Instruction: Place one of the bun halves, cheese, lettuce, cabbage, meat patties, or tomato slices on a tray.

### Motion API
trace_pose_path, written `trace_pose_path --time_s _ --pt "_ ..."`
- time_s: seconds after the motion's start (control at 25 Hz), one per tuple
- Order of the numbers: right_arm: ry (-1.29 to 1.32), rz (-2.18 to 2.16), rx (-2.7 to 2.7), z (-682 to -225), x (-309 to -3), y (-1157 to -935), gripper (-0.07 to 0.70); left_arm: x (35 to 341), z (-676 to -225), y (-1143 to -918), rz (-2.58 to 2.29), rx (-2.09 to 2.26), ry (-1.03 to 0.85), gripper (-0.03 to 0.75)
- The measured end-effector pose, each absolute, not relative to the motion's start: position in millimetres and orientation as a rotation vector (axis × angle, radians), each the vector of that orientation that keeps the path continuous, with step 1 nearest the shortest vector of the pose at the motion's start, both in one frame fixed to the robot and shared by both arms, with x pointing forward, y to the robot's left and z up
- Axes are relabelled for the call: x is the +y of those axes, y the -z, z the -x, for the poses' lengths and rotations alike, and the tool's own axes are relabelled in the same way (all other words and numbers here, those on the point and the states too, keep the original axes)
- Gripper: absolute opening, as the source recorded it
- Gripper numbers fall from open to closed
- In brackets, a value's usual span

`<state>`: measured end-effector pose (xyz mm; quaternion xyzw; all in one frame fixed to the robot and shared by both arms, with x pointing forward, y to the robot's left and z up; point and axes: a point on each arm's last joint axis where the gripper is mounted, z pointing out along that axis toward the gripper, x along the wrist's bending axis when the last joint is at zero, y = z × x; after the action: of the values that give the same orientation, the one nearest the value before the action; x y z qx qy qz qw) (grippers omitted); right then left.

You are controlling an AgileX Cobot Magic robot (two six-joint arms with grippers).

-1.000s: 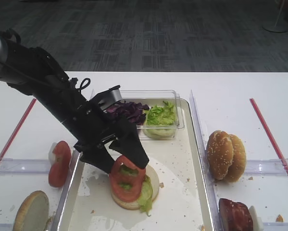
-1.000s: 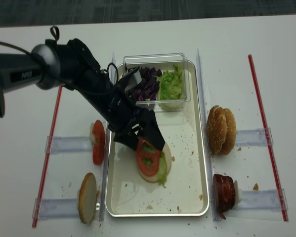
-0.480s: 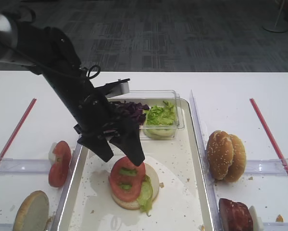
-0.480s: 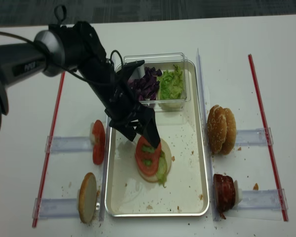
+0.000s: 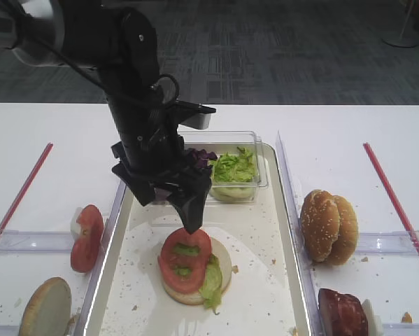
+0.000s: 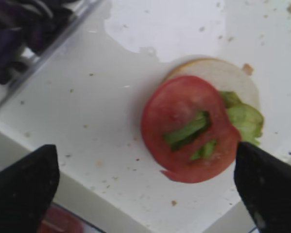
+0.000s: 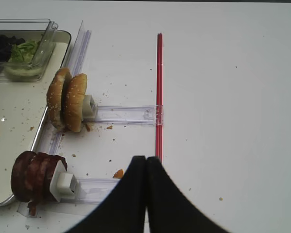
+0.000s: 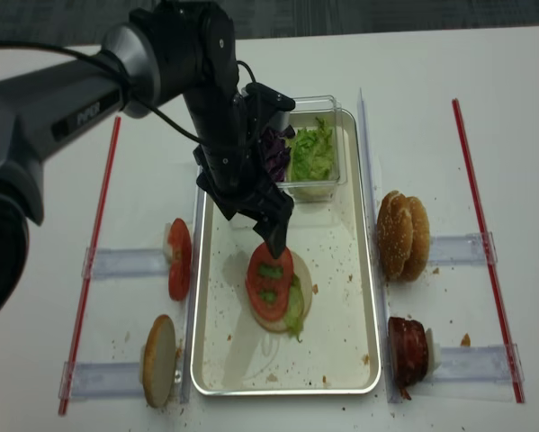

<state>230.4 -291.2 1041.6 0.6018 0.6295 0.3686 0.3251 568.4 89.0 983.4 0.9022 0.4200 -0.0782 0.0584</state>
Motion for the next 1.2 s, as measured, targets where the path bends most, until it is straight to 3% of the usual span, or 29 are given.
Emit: trace_pose_path --time_s 0.28,0.84,1.2 --pt "-0.966 -1.578 1.650 -230 -291 -1042 0.036 95 -574 -987 -2.824 1.346 -0.014 0.671" --pt "-0.966 -1.578 1.650 -230 -291 -1042 0.036 96 -575 -988 -2.826 1.370 -0.054 0.671" --pt "-0.965 -1.576 1.652 -230 -291 -1042 0.036 125 -592 -988 -2.792 1.520 -0.155 0.671"
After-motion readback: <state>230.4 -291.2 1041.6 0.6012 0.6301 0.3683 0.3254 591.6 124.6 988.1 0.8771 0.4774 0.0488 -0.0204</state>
